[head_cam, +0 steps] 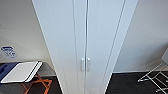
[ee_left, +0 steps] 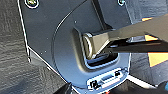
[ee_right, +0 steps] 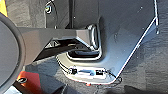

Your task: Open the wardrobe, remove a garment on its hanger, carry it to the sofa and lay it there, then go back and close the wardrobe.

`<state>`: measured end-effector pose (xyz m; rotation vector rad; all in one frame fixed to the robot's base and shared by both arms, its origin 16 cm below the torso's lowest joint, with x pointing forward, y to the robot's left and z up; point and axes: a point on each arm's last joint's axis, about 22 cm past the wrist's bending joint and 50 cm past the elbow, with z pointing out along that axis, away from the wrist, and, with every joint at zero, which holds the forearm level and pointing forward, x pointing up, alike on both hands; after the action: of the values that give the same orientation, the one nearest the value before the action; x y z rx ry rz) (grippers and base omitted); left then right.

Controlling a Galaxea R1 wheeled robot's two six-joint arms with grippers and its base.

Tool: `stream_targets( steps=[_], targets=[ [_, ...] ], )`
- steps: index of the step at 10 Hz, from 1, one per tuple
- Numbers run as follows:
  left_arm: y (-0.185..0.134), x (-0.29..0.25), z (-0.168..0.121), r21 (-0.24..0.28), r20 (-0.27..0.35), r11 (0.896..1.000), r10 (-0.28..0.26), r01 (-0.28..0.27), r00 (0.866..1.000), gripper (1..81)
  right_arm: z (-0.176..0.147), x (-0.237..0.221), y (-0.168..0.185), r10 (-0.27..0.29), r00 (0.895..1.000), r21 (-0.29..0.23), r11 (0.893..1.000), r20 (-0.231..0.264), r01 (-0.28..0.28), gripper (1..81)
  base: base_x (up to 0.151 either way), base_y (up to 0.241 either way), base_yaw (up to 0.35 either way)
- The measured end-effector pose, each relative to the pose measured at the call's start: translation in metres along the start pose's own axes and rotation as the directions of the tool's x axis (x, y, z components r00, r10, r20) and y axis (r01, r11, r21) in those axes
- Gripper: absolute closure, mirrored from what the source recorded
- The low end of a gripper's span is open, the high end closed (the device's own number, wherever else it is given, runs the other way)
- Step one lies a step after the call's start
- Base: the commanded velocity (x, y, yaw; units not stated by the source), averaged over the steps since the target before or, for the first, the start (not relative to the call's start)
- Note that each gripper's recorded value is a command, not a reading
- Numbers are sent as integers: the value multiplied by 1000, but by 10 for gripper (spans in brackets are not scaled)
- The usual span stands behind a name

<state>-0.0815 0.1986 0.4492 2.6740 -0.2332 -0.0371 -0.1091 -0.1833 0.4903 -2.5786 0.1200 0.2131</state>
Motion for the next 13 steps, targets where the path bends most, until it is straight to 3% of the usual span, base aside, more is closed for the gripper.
stream_targets(
  steps=[4, 9, 13],
  targets=[
    [0, 1, 0, -1, -1, 1000, 1, -1, 1000, 10, 0, 1, 0, 1, 1000, 1, 1000, -5, -1, 10, 98, 0, 0],
    [1, 0, 0, -1, 3, 1000, 1, -1, 1000, 10, 0, 3, -1, 1, 1000, 3, 1000, -6, -1, 10, 0, 0, 0],
    [-10, 8, -16, -22, -8, 1000, 1, -1, 1000, 10, -25, 24, -14, -14, 999, 61, 998, -29, 16, 10, 0, 0, 0]
  ],
)
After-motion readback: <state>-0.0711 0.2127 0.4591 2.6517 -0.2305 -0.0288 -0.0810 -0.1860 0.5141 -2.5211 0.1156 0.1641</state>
